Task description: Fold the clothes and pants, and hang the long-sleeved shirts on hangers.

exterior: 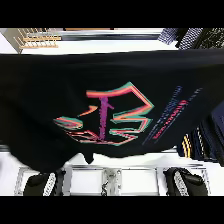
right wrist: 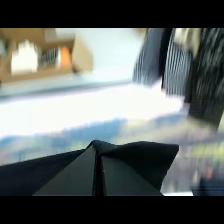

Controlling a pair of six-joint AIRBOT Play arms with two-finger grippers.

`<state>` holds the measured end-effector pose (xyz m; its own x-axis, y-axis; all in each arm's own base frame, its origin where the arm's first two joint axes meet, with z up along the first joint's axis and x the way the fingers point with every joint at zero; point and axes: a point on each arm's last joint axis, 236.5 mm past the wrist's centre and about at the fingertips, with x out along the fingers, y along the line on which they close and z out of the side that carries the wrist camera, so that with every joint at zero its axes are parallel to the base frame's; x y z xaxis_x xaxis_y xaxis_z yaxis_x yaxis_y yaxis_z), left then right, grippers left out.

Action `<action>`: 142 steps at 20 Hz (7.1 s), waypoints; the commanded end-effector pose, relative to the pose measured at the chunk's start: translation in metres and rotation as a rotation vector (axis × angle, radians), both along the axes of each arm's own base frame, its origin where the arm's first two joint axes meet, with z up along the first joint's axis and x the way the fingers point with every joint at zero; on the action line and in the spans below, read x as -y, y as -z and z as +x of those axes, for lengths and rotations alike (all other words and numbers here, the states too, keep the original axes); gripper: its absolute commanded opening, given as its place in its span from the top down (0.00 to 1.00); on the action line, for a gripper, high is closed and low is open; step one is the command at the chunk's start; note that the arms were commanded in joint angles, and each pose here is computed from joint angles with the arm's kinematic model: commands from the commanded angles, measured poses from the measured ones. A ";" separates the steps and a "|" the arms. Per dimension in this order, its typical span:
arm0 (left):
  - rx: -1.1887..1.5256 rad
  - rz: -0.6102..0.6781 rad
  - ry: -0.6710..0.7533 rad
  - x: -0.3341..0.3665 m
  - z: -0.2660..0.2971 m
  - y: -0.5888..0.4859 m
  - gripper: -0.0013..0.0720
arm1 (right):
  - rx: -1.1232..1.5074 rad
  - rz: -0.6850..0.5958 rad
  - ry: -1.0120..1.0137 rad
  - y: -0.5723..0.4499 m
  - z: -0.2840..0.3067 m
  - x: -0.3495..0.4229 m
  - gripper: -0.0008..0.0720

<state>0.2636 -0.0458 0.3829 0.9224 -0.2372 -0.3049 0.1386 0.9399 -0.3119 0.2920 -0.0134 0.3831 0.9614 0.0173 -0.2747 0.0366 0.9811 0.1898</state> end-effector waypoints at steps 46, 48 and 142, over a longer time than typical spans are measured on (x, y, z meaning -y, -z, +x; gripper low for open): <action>-0.967 -0.159 0.001 -0.025 0.036 0.419 0.24 | -1.159 0.325 0.217 0.436 -0.049 0.015 0.28; -0.977 -0.173 -0.016 -0.021 0.019 0.426 0.23 | -1.157 0.494 0.289 0.461 -0.070 0.005 0.28; -0.919 -0.021 0.325 0.142 0.114 0.423 0.97 | -1.048 0.614 -0.368 0.496 0.111 -0.019 0.18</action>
<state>0.3783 -0.1669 -0.0377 0.1947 -0.4421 -0.8756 0.0634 0.8965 -0.4386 0.3999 -0.0191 -0.1012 0.2249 0.5791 -0.7836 0.2013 0.7592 0.6189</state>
